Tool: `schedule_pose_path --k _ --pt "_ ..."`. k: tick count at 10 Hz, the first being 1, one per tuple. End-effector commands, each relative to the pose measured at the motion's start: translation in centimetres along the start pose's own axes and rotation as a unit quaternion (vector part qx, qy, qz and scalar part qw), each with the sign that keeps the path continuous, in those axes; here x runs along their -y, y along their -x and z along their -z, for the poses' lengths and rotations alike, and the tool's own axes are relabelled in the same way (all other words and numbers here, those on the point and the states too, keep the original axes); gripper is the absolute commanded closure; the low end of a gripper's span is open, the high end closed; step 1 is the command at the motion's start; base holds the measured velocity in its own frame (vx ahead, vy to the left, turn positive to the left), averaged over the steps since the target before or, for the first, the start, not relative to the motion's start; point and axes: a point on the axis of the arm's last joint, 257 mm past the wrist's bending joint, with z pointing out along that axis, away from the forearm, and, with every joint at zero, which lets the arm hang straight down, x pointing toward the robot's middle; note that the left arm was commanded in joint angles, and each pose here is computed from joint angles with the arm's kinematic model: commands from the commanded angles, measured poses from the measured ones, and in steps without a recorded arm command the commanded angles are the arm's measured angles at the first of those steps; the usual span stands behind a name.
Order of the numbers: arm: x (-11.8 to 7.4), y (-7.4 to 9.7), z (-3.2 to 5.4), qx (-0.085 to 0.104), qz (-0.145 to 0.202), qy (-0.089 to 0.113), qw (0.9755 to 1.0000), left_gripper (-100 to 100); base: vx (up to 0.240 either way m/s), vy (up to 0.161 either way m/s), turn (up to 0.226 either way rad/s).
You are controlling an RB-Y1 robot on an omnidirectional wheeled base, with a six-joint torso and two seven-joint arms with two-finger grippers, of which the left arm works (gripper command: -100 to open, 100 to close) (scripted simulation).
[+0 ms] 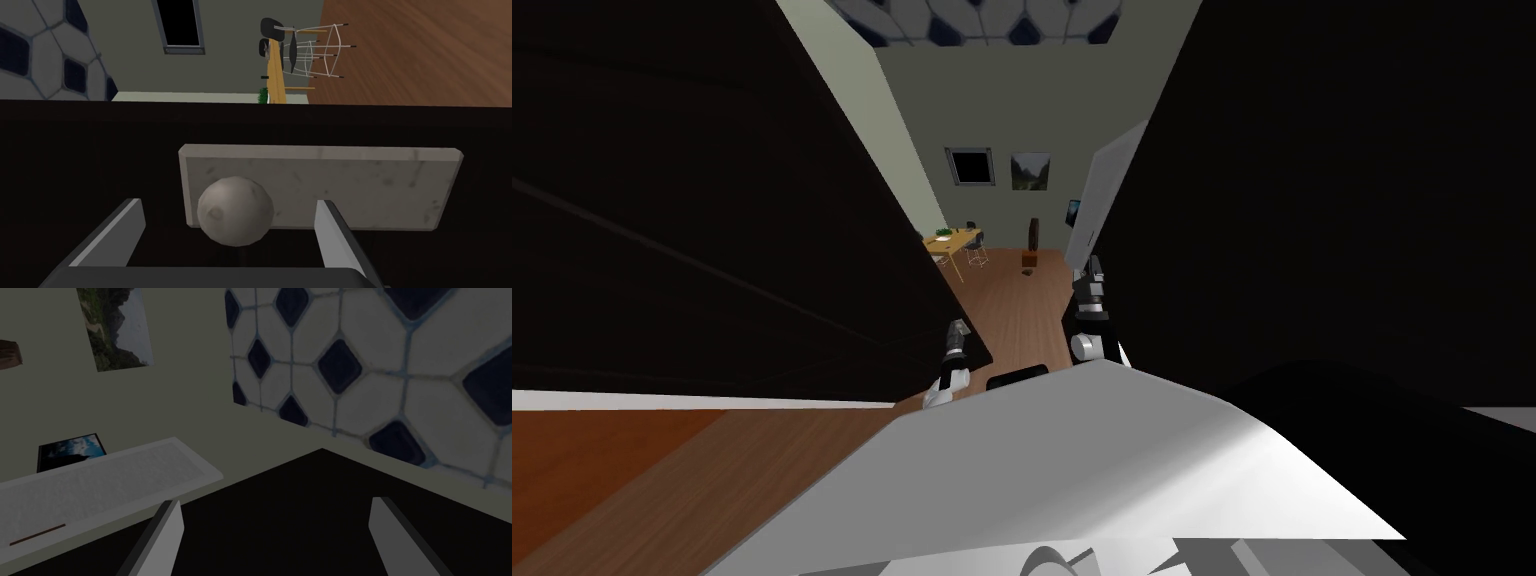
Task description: Push the door open
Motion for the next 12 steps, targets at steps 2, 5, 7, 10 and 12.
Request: schedule_pose_path --k 2,5,7,10,12 --pt "0.0 0.0 0.00 0.000 0.000 0.000 1.0000 100 0.040 0.004 0.003" --pt "0.0 0.0 0.00 0.000 0.000 0.000 1.0000 100 -0.027 -0.002 -0.004" --pt "0.0 0.0 0.00 0.000 0.000 0.000 1.0000 100 -0.004 -0.001 0.001" --pt "0.0 2.4 0.34 0.031 -0.002 0.001 0.9995 100 0.125 -0.008 -0.047" --pt "0.0 2.4 0.34 0.031 -0.002 0.001 0.9995 100 0.081 0.001 -0.007"
